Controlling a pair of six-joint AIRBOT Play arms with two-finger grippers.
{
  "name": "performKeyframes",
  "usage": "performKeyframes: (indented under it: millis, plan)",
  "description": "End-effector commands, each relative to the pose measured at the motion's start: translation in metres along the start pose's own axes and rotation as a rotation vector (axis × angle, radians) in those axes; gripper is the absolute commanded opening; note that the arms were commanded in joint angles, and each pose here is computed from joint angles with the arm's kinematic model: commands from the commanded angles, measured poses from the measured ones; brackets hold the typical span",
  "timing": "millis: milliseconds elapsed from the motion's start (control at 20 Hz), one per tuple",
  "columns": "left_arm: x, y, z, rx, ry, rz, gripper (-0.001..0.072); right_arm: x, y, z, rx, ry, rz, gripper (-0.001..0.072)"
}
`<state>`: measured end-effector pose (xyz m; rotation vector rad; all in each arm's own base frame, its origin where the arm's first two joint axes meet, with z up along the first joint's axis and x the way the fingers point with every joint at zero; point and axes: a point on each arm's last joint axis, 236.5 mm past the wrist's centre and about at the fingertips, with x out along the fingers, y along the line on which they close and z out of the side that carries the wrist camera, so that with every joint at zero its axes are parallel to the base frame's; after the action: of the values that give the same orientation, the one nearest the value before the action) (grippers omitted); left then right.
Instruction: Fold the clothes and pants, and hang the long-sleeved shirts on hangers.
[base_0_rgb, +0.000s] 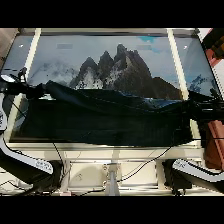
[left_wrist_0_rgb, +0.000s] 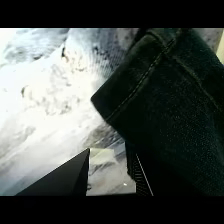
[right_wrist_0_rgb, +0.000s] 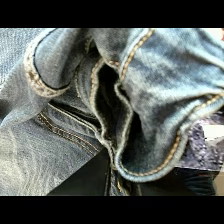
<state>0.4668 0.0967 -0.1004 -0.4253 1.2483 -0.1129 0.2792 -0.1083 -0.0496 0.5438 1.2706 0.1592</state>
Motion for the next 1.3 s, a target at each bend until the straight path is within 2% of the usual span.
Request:
performKeyframes:
  millis: [0,300,350,400,450,650,750,850,900,950,1050,1100,1250]
  plan:
    - [0.014,-0.014,0.010,0.071,-0.033,0.012,0.0293,0.000,-0.001,0.001,-0.001,-0.004,-0.004,0.0053]
    - [0.018,-0.027,0.002,0.102,0.003,-0.010,0.0305,0.000,-0.001,0.001,0.000,-0.004,-0.004,0.0053]
    - [0.018,-0.030,-0.004,0.126,0.029,-0.021,0.0333,0.000,-0.001,0.001,0.000,-0.005,-0.005,0.0053]
    - [0.017,-0.032,-0.010,0.143,0.054,-0.033,0.0451,0.000,-0.001,0.001,0.000,-0.005,-0.005,0.0053]
    - [0.017,-0.034,-0.015,0.148,0.076,-0.044,0.0492,0.000,-0.001,0.001,0.000,-0.005,-0.005,0.0053]
    - [0.016,-0.038,-0.027,0.147,0.122,-0.065,0.0491,0.000,-0.001,0.002,-0.001,-0.006,-0.006,0.0053]
    - [0.016,-0.038,-0.030,0.145,0.138,-0.072,0.0463,0.000,-0.001,0.002,-0.001,-0.007,-0.006,0.0053]
    - [0.021,-0.038,-0.039,0.139,0.175,-0.085,0.0336,0.000,-0.001,0.002,-0.001,-0.007,-0.006,0.0054]
    - [0.025,-0.037,-0.042,0.134,0.186,-0.088,0.0336,0.000,-0.001,0.002,0.000,-0.006,-0.006,0.0053]
    - [0.028,-0.036,-0.043,0.131,0.190,-0.088,0.0304,0.000,-0.001,0.002,0.000,-0.006,-0.006,0.0053]
    - [0.031,-0.033,-0.039,0.130,0.173,-0.079,0.0073,0.000,-0.001,0.002,0.000,-0.007,-0.005,0.0053]
    - [0.030,-0.032,-0.034,0.132,0.152,-0.069,0.0023,0.000,-0.001,0.002,0.001,-0.007,-0.005,0.0053]
    - [0.019,-0.034,-0.012,0.156,0.097,-0.054,0.0023,-0.001,-0.001,0.003,0.013,-0.012,-0.004,0.0053]
